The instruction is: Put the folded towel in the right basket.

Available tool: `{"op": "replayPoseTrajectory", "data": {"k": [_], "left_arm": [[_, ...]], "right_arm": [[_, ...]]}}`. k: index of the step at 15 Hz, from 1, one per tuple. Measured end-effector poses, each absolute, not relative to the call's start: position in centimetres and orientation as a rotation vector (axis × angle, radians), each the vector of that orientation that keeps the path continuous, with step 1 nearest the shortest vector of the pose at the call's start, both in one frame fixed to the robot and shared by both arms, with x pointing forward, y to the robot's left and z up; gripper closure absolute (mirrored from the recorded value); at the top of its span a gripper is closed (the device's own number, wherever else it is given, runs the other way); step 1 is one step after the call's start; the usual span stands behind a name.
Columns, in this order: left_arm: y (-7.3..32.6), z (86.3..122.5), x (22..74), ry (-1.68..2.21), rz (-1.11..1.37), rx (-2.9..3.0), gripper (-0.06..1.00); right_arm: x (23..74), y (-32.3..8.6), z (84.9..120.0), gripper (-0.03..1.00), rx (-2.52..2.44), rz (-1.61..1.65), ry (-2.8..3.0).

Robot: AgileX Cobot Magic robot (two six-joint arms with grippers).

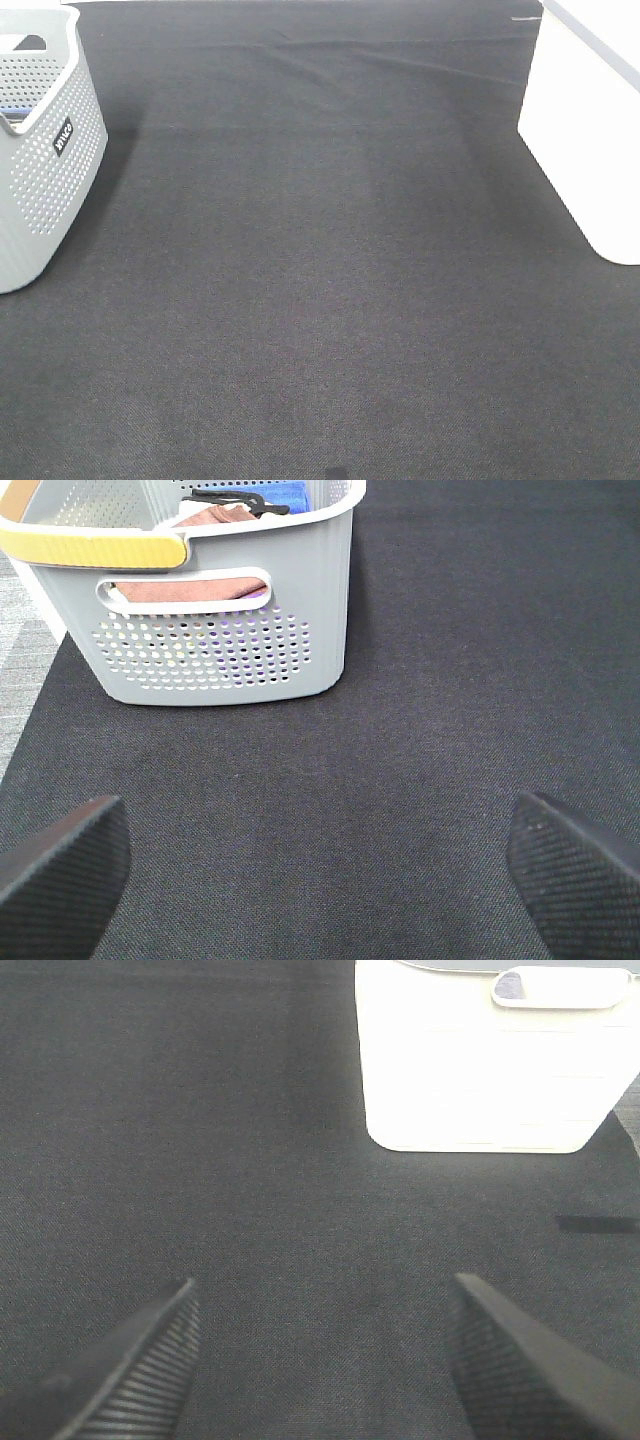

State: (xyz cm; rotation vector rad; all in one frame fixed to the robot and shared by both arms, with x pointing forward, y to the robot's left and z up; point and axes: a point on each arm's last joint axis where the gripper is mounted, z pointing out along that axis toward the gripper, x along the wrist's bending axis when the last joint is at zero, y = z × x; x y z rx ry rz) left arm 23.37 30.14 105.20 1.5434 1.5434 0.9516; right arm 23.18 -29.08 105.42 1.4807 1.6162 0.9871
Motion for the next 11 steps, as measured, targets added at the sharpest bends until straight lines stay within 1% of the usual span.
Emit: {"op": "replayPoseTrajectory", "data": {"k": [11], "left_arm": [[30.14,105.2,23.37,1.543,0.952,1.543,-0.03]], "right_arm": [[23.18,-29.08,105.42,0.31,1.481,0.987,1.616]]}}
